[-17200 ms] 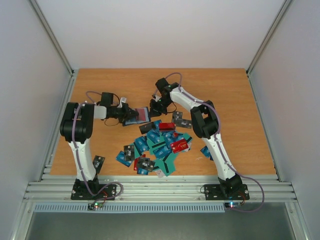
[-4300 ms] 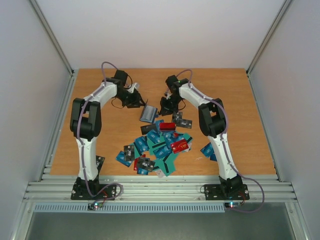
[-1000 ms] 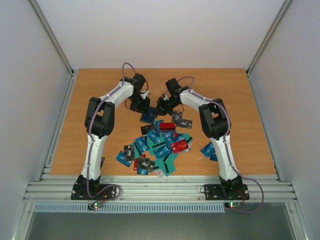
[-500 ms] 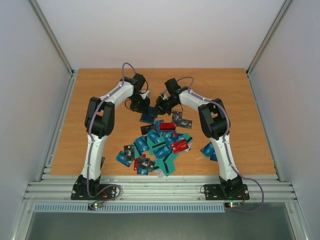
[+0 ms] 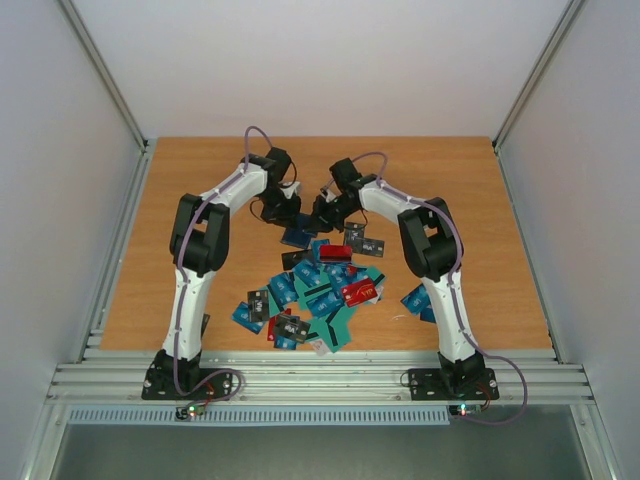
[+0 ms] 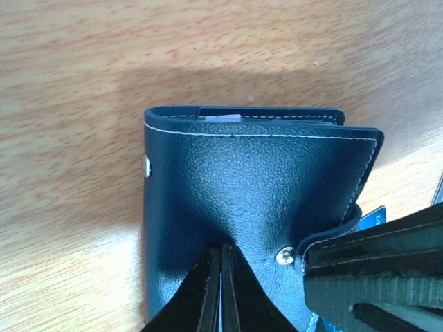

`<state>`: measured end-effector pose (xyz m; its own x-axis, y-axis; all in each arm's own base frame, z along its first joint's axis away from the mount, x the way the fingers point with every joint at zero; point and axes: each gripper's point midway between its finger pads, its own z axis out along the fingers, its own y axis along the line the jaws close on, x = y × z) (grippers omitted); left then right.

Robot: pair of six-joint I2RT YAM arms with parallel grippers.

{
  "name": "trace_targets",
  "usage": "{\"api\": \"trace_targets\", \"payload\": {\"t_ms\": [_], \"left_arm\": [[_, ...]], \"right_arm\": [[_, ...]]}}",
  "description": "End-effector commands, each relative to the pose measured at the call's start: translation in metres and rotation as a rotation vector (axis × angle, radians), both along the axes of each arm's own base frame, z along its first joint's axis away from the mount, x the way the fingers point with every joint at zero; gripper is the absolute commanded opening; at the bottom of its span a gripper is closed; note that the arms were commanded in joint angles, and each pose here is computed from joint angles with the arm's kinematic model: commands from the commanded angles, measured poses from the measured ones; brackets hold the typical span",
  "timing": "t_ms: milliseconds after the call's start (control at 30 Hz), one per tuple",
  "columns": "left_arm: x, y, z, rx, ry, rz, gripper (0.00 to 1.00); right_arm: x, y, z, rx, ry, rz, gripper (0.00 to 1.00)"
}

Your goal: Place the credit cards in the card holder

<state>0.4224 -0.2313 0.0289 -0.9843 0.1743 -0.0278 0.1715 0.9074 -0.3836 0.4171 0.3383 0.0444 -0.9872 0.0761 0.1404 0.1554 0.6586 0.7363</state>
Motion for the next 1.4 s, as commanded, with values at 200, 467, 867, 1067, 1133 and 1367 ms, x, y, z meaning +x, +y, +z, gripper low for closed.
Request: {"api": "trace_targets", "payload": {"t_ms": [200, 467, 867, 1067, 1133, 1367], "left_arm": [[-0.03, 0.006, -0.056, 0.085, 0.135, -0.024, 0.06], [-0.028, 0.017, -0.056, 0.181, 0.102, -0.043, 0.05], [-0.018, 0.005, -0.025, 0.147, 0.029, -0.051, 0.2], [-0.01, -0.002, 0.008, 0.1, -0.036, -0.061, 0.4], [-0.012, 0.0, 0.015, 0.102, -0.044, -0.077, 0.45], [-0.013, 0.026, 0.036, 0.062, -0.075, -0.066, 0.61]], "right_arm": [[-0.001, -0.024, 0.012, -0.065, -0.041, 0.004, 0.13], [-0.01, -0.044, 0.014, -0.081, -0.055, -0.014, 0.22], [-0.015, -0.053, 0.006, -0.067, -0.042, -0.033, 0.25], [-0.01, -0.048, 0.004, -0.043, -0.03, -0.038, 0.24], [-0.009, -0.047, 0.006, -0.035, -0.031, -0.039, 0.24], [-0.009, -0.045, 0.007, -0.026, -0.025, -0.038, 0.23]]}}
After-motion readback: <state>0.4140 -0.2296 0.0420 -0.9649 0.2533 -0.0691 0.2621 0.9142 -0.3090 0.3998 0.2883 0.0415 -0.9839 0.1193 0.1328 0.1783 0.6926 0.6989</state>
